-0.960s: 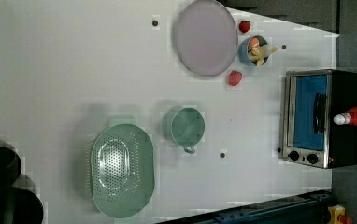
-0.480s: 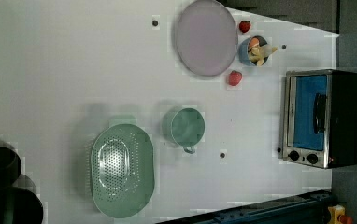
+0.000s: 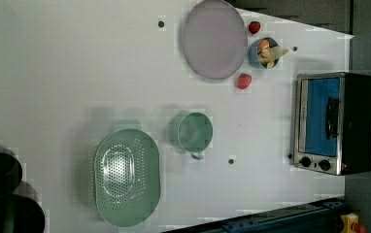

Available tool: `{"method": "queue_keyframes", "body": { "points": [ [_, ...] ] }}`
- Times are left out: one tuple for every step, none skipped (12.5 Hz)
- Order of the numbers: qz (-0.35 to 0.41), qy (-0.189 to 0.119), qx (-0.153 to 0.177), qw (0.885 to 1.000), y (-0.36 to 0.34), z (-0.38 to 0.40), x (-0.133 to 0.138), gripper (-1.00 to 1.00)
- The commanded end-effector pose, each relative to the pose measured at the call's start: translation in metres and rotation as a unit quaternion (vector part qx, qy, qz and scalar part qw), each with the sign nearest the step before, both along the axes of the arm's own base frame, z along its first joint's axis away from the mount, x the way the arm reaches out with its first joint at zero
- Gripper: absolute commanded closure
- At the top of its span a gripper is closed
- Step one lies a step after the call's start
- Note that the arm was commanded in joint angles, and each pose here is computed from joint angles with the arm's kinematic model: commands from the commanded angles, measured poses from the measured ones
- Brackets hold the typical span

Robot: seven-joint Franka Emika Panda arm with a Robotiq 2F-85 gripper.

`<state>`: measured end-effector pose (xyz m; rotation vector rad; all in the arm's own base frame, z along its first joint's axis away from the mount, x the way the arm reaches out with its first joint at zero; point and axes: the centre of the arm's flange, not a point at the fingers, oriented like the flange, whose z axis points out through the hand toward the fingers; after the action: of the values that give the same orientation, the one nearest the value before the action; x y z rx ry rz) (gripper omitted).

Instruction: Pick Ketchup from oven and place it on table.

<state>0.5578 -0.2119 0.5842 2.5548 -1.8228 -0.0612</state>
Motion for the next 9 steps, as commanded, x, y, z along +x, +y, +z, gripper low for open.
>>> {"method": "queue_keyframes", "body": {
  "points": [
    [0.103,0.027,0.016,0.994,0.117,-0.022,0.033,-0.27],
    [0.122,0.033,0.019,0.992,0.139,-0.031,0.036,-0.27],
    [0.138,0.039,0.022,0.989,0.158,-0.041,0.038,-0.27],
    [0.149,0.045,0.025,0.987,0.173,-0.056,0.038,-0.27],
    [0.156,0.049,0.026,0.986,0.183,-0.073,0.038,-0.27],
    [0.159,0.048,0.026,0.986,0.189,-0.092,0.038,-0.27],
    [0.159,0.048,0.025,0.986,0.191,-0.113,0.037,-0.27],
    [0.158,0.053,0.026,0.986,0.19,-0.137,0.032,-0.27],
    [0.156,0.061,0.027,0.986,0.19,-0.162,0.026,-0.27]
  ]
}}
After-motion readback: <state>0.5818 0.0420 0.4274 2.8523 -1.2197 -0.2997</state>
